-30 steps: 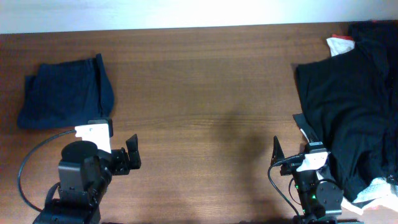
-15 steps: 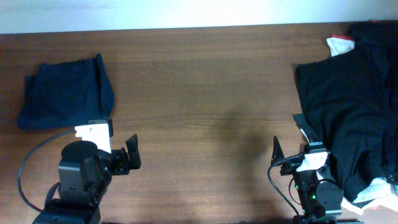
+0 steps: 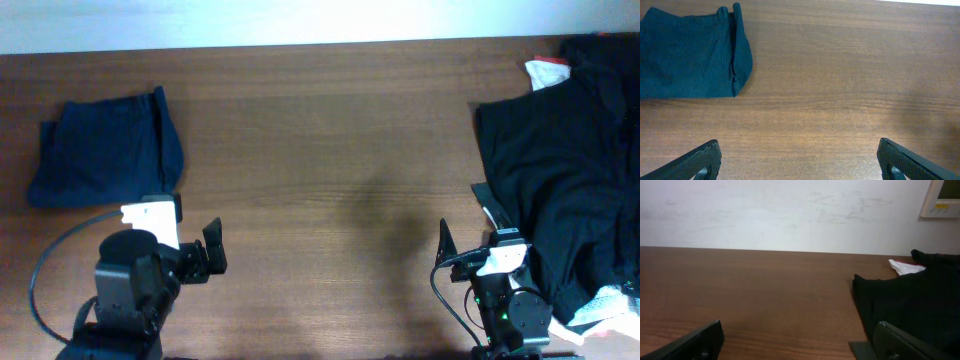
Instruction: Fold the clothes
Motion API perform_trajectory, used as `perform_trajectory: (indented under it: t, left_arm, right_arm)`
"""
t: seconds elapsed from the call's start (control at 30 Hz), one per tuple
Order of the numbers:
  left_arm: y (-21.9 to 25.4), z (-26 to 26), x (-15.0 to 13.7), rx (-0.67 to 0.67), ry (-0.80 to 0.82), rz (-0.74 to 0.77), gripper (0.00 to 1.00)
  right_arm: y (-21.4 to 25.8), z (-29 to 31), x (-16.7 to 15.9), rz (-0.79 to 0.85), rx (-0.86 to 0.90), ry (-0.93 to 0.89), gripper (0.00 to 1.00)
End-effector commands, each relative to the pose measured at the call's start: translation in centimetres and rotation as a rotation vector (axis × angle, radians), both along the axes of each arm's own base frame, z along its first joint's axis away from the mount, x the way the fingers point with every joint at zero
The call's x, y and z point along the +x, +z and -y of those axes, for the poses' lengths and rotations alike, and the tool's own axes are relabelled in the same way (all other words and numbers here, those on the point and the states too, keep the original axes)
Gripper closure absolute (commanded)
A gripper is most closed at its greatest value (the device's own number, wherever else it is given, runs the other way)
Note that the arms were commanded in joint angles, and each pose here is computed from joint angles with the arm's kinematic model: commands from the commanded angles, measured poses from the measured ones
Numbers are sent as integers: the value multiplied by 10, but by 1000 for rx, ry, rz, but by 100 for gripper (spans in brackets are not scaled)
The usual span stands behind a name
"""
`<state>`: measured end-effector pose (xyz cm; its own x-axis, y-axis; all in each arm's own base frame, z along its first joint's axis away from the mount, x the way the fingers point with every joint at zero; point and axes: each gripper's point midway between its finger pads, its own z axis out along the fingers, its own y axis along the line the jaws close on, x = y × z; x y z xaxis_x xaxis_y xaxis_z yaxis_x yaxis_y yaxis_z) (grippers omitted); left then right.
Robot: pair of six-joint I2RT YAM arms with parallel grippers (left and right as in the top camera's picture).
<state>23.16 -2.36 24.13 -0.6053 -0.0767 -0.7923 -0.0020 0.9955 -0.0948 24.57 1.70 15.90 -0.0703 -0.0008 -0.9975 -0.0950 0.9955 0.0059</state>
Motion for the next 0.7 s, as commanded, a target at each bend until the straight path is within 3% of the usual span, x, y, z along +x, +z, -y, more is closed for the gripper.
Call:
perform_trajectory:
  t: [0.0,0.23,0.5,0.67]
  left_arm:
    - [-23,-9,-14,15,37,8,1]
    - [-57,-9,-6,43,5,292,1]
    - [-44,-5,12,68,-13,699,1]
    - [-50,-1,13,126,-59,720,1]
  right_arm:
    - [-1,1,0,0,0,-5,1]
    - [-1,1,0,0,0,-5,1]
    - [-1,1,0,1,0,-5,1]
    - [-1,1,0,0,0,-5,1]
